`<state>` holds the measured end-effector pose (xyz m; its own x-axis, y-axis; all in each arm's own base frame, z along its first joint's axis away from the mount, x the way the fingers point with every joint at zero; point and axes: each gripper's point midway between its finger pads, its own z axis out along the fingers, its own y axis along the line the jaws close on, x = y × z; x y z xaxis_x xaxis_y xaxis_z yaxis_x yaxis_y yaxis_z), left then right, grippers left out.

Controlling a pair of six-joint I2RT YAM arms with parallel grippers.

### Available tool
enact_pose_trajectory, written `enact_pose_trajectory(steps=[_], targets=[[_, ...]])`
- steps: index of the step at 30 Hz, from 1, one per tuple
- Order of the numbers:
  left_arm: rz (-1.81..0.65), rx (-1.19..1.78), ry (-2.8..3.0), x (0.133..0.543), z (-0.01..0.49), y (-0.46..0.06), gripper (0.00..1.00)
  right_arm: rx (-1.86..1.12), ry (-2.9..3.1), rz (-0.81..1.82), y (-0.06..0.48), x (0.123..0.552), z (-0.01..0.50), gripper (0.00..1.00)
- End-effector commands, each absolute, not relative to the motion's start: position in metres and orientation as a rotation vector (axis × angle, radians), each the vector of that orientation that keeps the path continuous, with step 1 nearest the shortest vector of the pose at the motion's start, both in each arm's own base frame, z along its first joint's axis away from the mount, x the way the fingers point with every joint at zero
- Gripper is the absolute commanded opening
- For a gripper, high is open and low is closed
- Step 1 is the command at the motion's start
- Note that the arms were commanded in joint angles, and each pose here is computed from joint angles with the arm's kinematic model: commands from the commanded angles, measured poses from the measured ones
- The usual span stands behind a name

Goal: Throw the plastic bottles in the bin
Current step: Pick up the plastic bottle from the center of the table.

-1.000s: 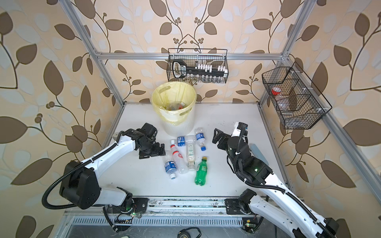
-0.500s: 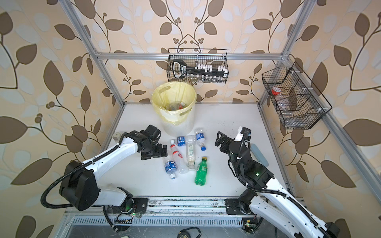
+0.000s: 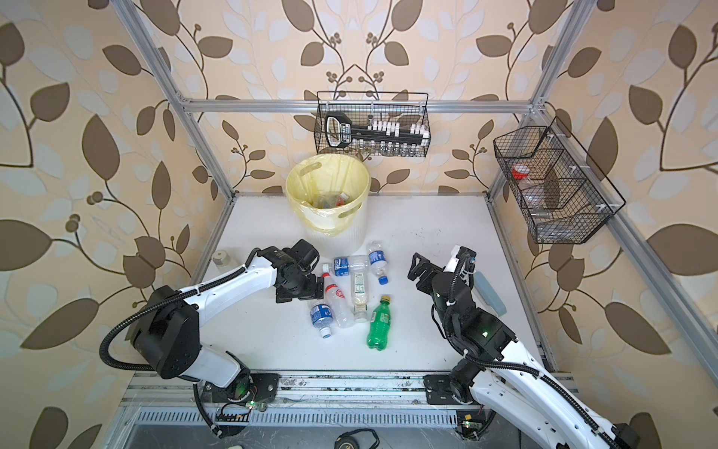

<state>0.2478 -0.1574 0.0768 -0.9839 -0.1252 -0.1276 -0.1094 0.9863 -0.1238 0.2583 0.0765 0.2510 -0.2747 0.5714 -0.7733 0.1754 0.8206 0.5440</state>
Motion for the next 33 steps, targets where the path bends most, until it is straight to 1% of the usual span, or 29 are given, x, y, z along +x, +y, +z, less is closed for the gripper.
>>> enact_pose_trajectory(steps=[1,11,22,25,33], targets=[[-0.188,-0.214,2.985,0.251,0.079,-0.163,0.99,0.597,1.837,0.376,0.066,0.256,0.243,1.0],[-0.186,-0.195,3.008,0.251,0.066,-0.17,0.99,0.613,1.823,0.357,0.058,0.257,0.243,1.0],[-0.161,-0.182,2.966,0.256,0.06,-0.167,0.99,0.638,1.811,0.316,0.046,0.254,0.243,1.0],[-0.145,-0.18,2.957,0.256,0.059,-0.165,0.97,0.644,1.812,0.31,0.044,0.253,0.241,1.0],[-0.12,-0.162,2.945,0.258,0.056,-0.161,0.88,0.652,1.812,0.322,0.045,0.252,0.239,1.0]])
